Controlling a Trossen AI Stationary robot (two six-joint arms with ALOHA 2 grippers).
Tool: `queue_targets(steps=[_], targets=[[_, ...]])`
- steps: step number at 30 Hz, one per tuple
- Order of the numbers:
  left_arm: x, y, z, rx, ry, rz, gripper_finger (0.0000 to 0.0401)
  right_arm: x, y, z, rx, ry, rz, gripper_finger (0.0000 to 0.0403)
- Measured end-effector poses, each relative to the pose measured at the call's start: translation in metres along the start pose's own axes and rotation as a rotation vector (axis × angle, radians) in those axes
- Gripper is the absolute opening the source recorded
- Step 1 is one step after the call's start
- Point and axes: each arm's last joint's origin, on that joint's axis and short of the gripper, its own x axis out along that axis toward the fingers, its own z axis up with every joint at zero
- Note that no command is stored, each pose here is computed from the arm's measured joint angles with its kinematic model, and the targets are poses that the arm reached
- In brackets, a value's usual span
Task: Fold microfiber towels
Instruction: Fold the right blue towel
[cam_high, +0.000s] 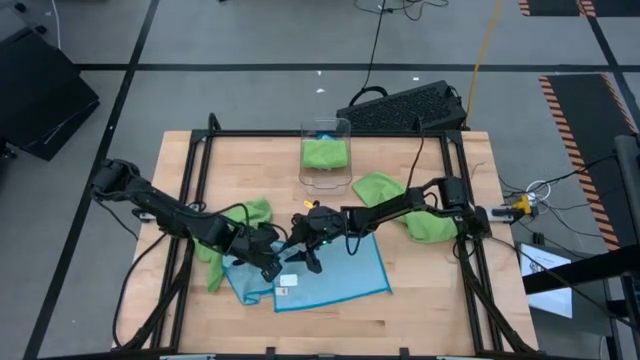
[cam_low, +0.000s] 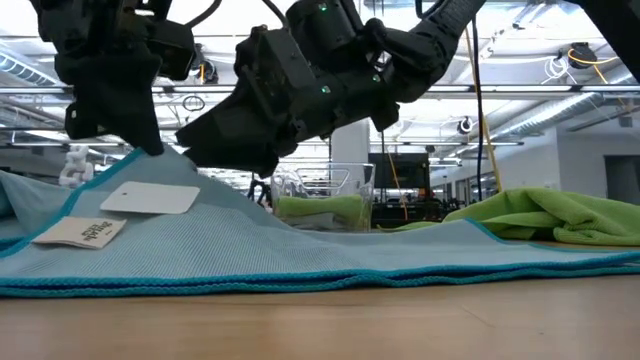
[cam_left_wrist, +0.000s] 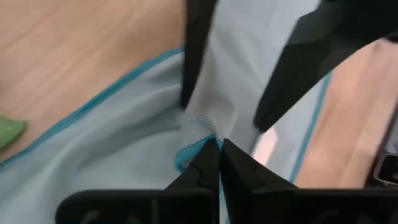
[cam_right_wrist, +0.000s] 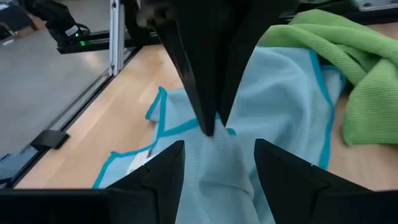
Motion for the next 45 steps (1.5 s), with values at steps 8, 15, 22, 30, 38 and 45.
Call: queue_targets(steps=[8,15,22,30,38,45], targets=[[-0.001,-0.006,-0.005,0.018,-0.004,-0.032,0.0006,0.007,0.000,-0.009,-0.009,0.025,0.049,0.0183],[-0.002,-0.011,-0.005,0.036,-0.041,-0.066,0.0014,0.010,0.003,-0.009,-0.025,0.002,0.093,0.0129],[-0.002,-0.014,-0.004,0.078,-0.060,-0.097,0.0012,0.010,0.003,-0.008,-0.067,-0.015,0.098,0.0014],[-0.006,-0.018,-0.021,0.138,-0.109,-0.054,0.0141,0.005,0.004,-0.011,-0.192,0.068,0.092,0.0003],[-0.003,-0.029,-0.066,0.085,-0.214,-0.010,0.0267,0.002,0.006,-0.009,-0.243,0.092,0.095,0.0002],[0.031,-0.047,-0.101,-0.093,-0.127,-0.135,0.0274,0.002,0.006,-0.007,-0.252,0.080,0.095,0.0001]])
